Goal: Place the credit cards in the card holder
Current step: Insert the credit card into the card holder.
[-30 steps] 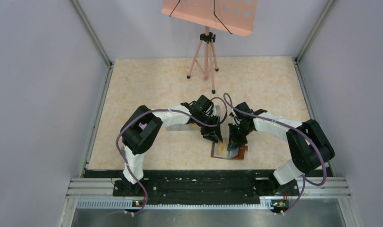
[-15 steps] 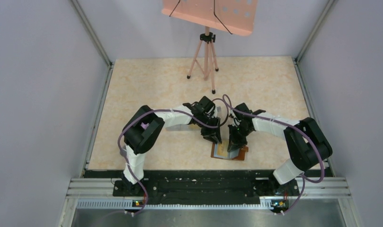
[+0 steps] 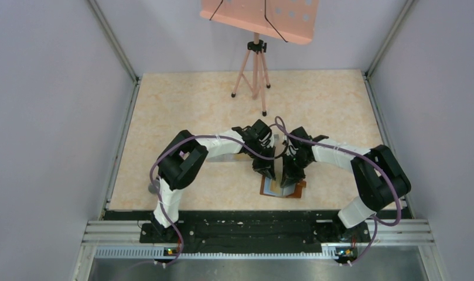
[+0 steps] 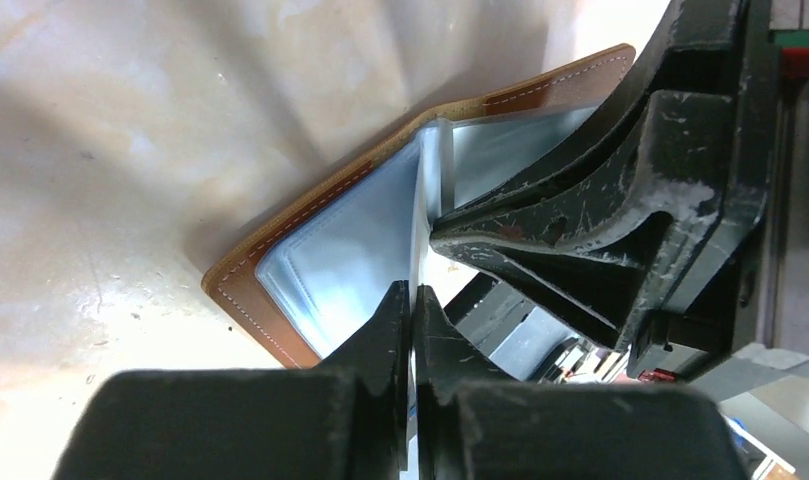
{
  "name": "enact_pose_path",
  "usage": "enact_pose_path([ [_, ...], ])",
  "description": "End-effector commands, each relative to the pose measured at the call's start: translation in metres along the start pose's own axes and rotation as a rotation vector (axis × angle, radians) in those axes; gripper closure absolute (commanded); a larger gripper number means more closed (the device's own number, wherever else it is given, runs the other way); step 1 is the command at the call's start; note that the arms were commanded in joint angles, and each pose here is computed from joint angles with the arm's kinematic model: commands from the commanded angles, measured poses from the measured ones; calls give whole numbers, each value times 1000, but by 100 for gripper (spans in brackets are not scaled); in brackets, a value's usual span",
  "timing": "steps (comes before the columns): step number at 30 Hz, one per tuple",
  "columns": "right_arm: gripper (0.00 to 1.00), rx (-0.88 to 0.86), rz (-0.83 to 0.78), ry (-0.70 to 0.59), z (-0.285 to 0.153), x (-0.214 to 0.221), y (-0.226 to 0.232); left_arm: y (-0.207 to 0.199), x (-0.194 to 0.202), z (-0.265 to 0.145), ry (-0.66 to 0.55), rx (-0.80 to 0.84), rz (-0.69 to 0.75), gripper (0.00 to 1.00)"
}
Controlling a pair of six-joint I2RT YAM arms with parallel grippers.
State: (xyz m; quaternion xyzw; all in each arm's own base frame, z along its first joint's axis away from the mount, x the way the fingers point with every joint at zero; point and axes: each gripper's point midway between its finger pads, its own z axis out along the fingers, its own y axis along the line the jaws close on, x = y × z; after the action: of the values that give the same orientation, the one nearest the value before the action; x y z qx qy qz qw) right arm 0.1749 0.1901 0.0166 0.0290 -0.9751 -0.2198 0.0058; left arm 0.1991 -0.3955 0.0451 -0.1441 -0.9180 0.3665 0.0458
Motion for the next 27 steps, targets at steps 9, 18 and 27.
enact_pose_path([
  [9,77,-133,-137,-213,-52,-59,59,40,3,-62,-101,-377,-47,100],
  [18,77,-98,-125,-238,-61,-64,48,31,4,-87,-142,-430,-69,90],
  [27,76,-105,-89,-254,-68,-66,38,-12,-4,-56,-79,-155,-26,54],
])
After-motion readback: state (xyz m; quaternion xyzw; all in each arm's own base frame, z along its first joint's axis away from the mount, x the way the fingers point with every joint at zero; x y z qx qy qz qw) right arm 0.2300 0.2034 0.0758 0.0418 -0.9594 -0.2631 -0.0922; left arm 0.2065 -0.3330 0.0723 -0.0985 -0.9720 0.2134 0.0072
